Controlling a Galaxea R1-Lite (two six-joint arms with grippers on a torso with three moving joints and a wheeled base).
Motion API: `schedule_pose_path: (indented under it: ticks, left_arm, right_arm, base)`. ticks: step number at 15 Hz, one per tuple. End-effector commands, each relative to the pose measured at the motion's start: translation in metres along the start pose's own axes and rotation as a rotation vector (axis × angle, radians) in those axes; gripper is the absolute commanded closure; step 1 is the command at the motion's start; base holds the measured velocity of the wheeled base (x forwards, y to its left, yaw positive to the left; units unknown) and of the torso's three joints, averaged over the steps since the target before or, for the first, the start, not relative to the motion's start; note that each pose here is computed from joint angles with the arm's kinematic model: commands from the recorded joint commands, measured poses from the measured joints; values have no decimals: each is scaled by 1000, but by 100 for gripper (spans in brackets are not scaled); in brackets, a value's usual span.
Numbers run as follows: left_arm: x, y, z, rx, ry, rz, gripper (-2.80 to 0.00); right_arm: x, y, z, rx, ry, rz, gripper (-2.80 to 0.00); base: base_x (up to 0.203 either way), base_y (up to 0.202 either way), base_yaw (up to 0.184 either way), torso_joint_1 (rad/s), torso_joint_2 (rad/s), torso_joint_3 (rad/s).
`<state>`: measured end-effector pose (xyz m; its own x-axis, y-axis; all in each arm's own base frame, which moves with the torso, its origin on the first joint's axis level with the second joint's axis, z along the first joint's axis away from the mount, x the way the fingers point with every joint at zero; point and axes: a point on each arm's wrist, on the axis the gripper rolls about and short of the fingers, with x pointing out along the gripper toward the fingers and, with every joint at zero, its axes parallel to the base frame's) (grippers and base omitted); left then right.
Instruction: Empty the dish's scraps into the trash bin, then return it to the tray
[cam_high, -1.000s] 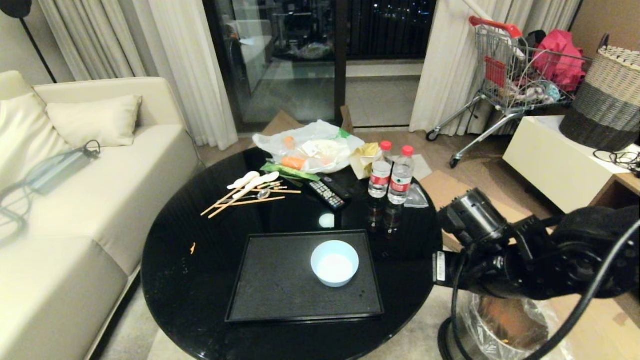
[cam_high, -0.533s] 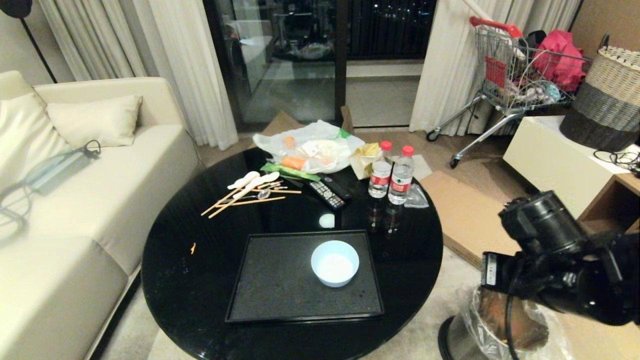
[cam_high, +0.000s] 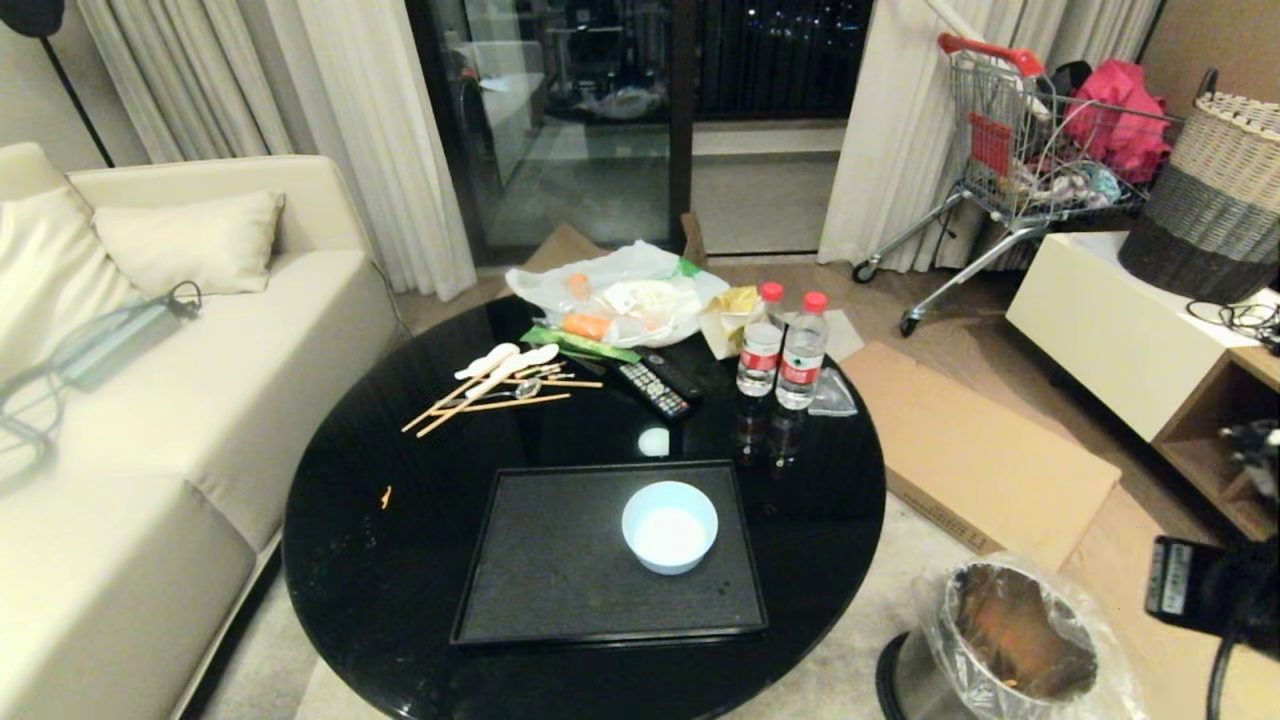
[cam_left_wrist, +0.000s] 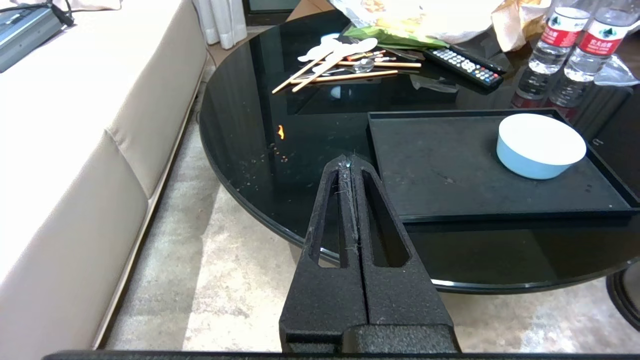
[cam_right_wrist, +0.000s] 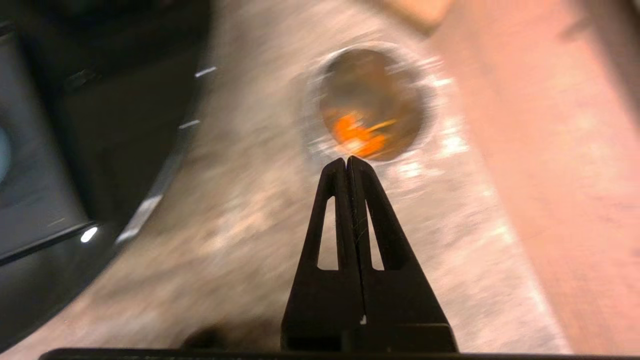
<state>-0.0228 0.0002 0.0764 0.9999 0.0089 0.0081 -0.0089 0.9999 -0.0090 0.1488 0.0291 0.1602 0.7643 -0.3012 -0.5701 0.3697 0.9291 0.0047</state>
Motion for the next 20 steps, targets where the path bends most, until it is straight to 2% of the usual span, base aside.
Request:
schedule_pose_path:
  ticks: [1,3,5,8,10,15,18,20]
  left_arm:
    - [0,0,0,0,-1,0,0]
    - [0,0,0,0,-1,0,0]
    - [0,0,0,0,-1,0,0]
    - [0,0,0,0,-1,0,0]
    - [0,0,0,0,-1,0,0]
    - [0,0,0,0,-1,0,0]
    - [0,0,0,0,-1,0,0]
    - [0,0,0,0,-1,0,0]
  right_arm:
    - [-20,-32,-10,28,-135,-39,0]
    - [-27,-49,-16,37,-255,-70,0]
    - [-36,-63,-29,16,-336,-42,0]
    - [-40,-74,-63,-58,-404,-2,0]
    - [-48,-77,-80,-97,-462,56,0]
    - [-63,-83,-123,-157,-453,93,0]
    - [-61,-83,-134,-180,-392,102,0]
    - [-61,-83,-134,-203,-385,148,0]
  base:
    - [0,0,0,0,0,0]
    - [0,0,0,0,0,0]
    - [0,0,0,0,0,0]
    - [0,0,0,0,0,0]
    - [0,0,0,0,0,0]
    - [0,0,0,0,0,0]
    - [0,0,0,0,0,0]
    - [0,0,0,0,0,0]
